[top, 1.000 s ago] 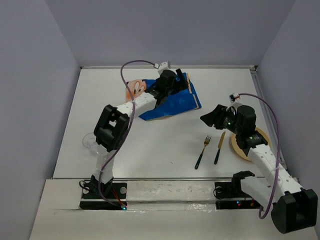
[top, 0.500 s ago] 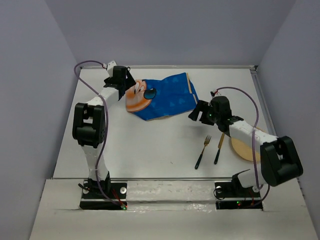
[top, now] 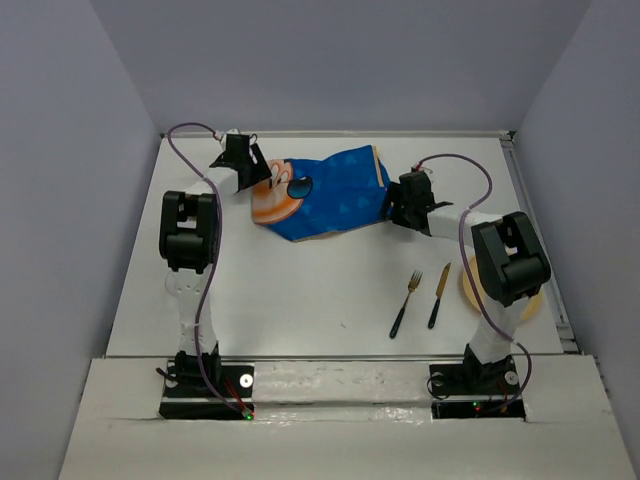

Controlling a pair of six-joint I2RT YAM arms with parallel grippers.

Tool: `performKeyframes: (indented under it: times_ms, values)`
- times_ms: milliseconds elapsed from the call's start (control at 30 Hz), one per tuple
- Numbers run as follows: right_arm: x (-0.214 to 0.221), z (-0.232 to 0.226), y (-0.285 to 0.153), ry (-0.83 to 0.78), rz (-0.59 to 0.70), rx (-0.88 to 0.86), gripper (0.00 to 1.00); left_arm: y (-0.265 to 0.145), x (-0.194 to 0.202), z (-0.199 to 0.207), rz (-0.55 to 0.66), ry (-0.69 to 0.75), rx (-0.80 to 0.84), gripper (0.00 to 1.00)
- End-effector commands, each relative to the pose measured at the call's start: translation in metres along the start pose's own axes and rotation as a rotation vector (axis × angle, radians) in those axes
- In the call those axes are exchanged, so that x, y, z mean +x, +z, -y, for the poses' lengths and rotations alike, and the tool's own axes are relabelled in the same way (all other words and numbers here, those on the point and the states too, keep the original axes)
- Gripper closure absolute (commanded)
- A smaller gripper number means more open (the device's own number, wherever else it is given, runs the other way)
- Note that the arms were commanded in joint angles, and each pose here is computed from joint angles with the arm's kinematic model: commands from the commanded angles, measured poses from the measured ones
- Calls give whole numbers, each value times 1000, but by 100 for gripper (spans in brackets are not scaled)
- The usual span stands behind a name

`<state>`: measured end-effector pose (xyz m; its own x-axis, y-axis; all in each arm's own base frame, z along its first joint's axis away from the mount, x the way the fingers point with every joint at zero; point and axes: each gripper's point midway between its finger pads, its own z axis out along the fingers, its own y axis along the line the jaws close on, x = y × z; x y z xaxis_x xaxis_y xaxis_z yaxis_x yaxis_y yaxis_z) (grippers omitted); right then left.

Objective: Set the dinner table for one person

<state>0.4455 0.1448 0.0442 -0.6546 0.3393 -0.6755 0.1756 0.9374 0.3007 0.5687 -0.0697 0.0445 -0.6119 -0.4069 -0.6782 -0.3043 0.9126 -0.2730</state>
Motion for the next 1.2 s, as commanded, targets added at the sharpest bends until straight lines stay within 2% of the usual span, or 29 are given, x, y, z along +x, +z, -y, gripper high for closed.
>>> performKeyframes:
  times_ms: [0, 100, 167, 233, 267, 300, 333, 400, 433, 467, 633, 667, 733, 767, 833, 867, 933, 967, 1000, 1033, 1100, 1167]
  values:
    - [-13, -6, 18, -6, 20, 15, 23, 0, -20, 20, 26, 1, 97, 11]
    - [-12, -4, 30, -15, 18, 36, 31, 5, -15, 25, 18, 0, 124, 13]
    - [-17, -6, 35, -29, 30, 43, 39, 7, -8, 29, -5, -21, 147, 20]
    - [-19, -6, 39, -38, 35, 49, 61, 8, -10, 41, 8, -59, 211, 30]
    - [-23, -8, 39, -38, 43, 46, 75, 6, -10, 46, 9, -72, 234, 42]
    - [-27, -9, 38, -40, 54, 47, 81, 7, -4, 45, 1, -85, 241, 47]
    - [-31, -9, 37, -49, 64, 46, 88, 4, -7, 53, 12, -102, 277, 61]
    - [-38, -11, 33, -56, 90, 41, 100, -1, -9, 60, 21, -109, 313, 81]
    - [-47, -14, 26, -65, 113, 34, 100, -6, -13, 64, 35, -111, 335, 94]
    - [-52, -16, 22, -66, 132, 25, 100, -9, -15, 66, 42, -118, 344, 100]
    - [-80, -31, -10, -88, 202, -41, 100, -51, -29, 83, 86, -147, 459, 100]
    - [-94, -38, -24, -86, 234, -66, 100, -79, -53, 93, 155, -157, 511, 100]
    - [-109, -48, -41, -89, 271, -106, 100, -101, -54, 91, 175, -194, 527, 100]
    - [-125, -54, -61, -87, 316, -130, 100, -134, -77, 98, 248, -200, 572, 100]
    - [-140, -61, -81, -91, 356, -161, 100, -154, -76, 88, 281, -226, 556, 100]
    - [-148, -65, -91, -100, 376, -176, 100, -186, -93, 91, 345, -230, 588, 100]
    - [-165, -73, -117, -105, 416, -205, 100, -202, -89, 80, 370, -243, 569, 100]
    - [-174, -76, -129, -111, 436, -217, 100, -232, -99, 80, 420, -248, 596, 100]
    - [-184, -80, -146, -111, 472, -235, 100, -235, -88, 72, 415, -252, 583, 100]
    - [-189, -81, -155, -120, 491, -244, 100, -261, -95, 71, 469, -249, 598, 100]
    - [-207, -77, -169, -112, 535, -248, 100, -273, -84, 62, 483, -250, 587, 100]
    - [-211, -69, -166, -113, 520, -228, 100, -308, -89, 59, 547, -249, 612, 100]
